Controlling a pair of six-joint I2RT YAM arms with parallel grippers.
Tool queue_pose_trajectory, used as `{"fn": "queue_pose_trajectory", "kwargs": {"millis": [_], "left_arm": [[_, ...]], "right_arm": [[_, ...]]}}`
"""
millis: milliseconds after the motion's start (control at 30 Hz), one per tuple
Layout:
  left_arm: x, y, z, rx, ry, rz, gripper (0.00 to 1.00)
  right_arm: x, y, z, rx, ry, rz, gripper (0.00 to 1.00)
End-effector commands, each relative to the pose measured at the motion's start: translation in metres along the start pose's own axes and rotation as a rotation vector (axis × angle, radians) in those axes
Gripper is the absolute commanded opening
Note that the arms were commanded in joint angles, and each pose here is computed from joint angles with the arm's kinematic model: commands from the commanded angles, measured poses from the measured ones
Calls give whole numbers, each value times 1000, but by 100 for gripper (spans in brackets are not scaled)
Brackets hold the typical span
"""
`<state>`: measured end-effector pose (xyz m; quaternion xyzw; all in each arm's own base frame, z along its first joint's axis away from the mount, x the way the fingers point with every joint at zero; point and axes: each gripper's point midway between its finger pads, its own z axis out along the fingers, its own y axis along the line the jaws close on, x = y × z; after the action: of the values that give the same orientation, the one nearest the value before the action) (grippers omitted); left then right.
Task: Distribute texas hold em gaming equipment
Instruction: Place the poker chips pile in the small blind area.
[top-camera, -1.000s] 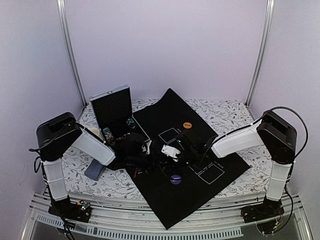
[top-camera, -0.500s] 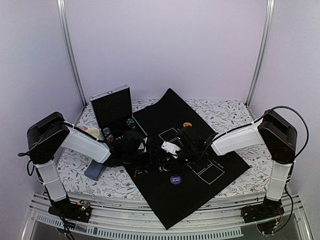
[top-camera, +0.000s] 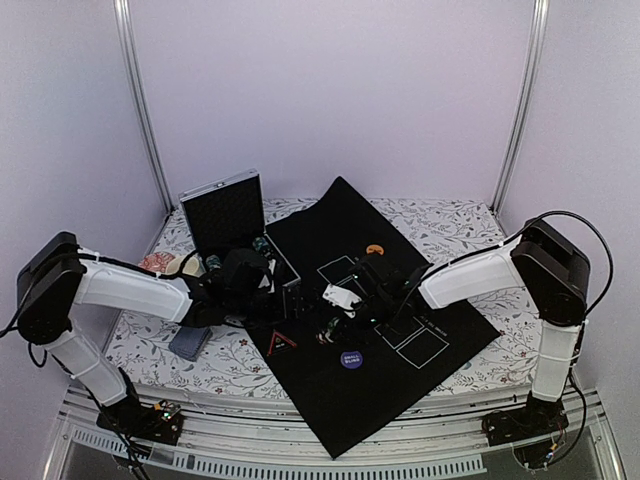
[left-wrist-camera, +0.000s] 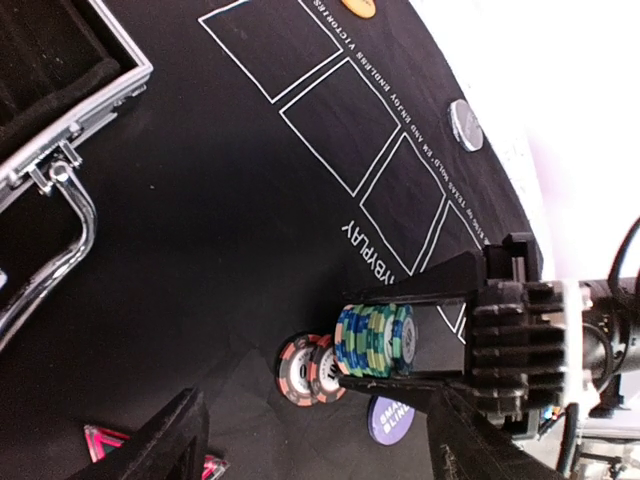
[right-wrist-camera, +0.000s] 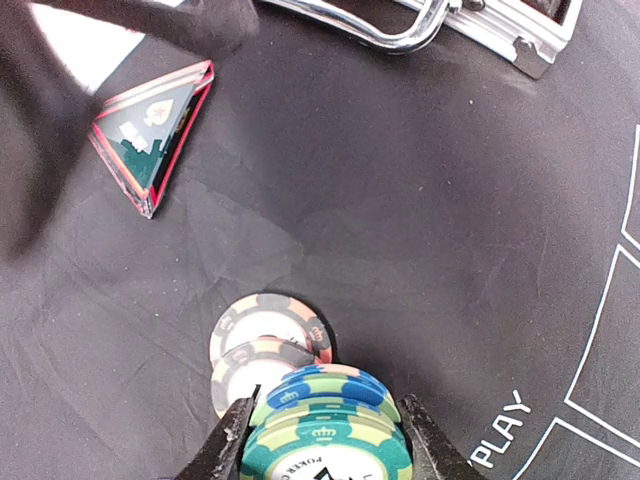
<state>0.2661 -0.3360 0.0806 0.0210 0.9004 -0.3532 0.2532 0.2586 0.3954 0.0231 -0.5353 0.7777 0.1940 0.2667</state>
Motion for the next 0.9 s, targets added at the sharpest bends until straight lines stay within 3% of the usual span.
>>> {"fn": "queue_pose_trajectory", "kwargs": {"millis": [0,233,333,567,733,867], "left_arm": [[-3,11,-9,-37,-17,31,77],[-16,32,-32,-98,-70,17,77],[-28,41,-48,-135,-108,23,78],[-48,52,-77,-197,-164,42,80],[-60,62,-89,-246,-165,76,82],[-80,67,-101,-301,-153,122,92]], "right_arm": [[10,0,11,-11,49,-5,2],[-5,3,11,-13,35,-34,3],[-7,4,10,-15,32,-53,8],[4,8,16,-40,75,-52,35],[-23,13,8,-78,11,-69,51],[-40,18,0,-109,-27,-82,62]]}}
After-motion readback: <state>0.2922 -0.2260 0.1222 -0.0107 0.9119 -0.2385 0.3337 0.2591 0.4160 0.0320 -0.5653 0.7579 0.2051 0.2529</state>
